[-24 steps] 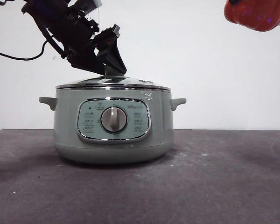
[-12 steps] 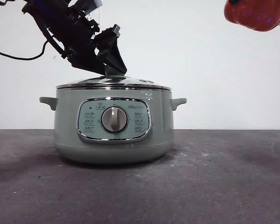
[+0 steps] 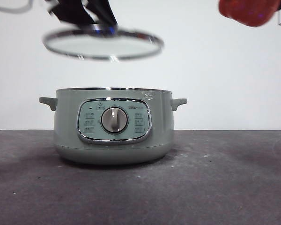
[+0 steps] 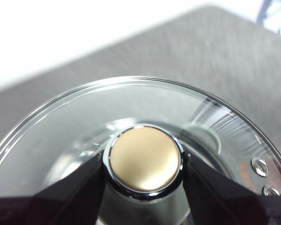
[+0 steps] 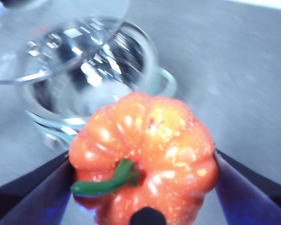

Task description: Pick up the pumpkin,open the lid,put the pumpkin in the pot,close the lid

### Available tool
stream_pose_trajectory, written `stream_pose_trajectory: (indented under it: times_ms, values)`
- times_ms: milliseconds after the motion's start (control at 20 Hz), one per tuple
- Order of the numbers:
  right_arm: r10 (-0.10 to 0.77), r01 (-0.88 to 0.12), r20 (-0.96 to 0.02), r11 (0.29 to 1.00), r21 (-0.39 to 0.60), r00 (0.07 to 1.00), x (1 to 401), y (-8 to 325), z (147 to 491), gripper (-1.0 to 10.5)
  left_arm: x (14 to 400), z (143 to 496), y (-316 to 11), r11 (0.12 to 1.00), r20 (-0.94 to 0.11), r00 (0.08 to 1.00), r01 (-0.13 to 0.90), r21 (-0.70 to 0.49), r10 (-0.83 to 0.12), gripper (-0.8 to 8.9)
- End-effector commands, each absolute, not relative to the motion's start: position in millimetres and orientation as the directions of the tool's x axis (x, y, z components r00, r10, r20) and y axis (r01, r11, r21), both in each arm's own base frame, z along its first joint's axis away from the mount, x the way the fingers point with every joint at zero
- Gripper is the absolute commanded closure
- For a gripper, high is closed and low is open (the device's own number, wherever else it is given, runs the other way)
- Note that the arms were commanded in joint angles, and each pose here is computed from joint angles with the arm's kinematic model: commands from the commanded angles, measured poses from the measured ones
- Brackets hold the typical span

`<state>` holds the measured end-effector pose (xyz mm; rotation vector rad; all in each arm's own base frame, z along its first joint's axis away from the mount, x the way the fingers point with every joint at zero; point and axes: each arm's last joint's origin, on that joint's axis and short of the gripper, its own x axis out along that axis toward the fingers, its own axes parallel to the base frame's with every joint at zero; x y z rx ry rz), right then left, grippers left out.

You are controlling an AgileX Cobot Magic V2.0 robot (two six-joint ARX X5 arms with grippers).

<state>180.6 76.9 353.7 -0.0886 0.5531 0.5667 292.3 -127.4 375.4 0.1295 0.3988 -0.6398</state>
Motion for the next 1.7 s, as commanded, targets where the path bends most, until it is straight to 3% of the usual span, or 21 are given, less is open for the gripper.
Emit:
stream_pose_trajectory:
  times_ms: [50, 250, 600, 900, 1250, 1700]
  values:
    - [0.514, -0.543, -0.492, 0.834, 0.095, 0.703, 191.1, 84.8, 354.1, 9.6, 263.1, 414.0, -107.2, 0.815, -0.298, 0.782, 0.579, 0.026, -0.547, 8.21]
    - [0.561, -0.599, -0.499, 0.794, 0.099, 0.661, 218.9, 115.5, 353.8, 9.6, 208.9, 440.5, -77.5, 0.851, -0.284, 0.823, 0.524, 0.048, -0.491, 8.21]
    - [0.626, -0.711, -0.536, 0.700, 0.066, 0.566, 294.2, 203.6, 352.5, 9.6, 127.1, 458.9, -46.6, 0.888, -0.259, 0.868, 0.454, 0.073, -0.423, 8.21]
    - [0.615, -0.755, -0.601, 0.655, 0.029, 0.511, 349.6, 263.5, 299.3, 9.6, 90.6, 461.4, -34.2, 0.892, -0.236, 0.875, 0.448, 0.065, -0.422, 8.22]
    - [0.534, -0.774, -0.691, 0.631, -0.059, 0.488, 365.6, 290.0, 234.3, 9.6, 83.5, 457.4, -32.1, 0.888, -0.274, 0.863, 0.455, 0.059, -0.424, 8.21]
    - [0.448, -0.768, -0.773, 0.636, -0.078, 0.450, 366.1, 292.7, 205.6, 9.5, 83.1, 456.5, -32.2, 0.883, -0.283, 0.856, 0.465, 0.059, -0.432, 8.21]
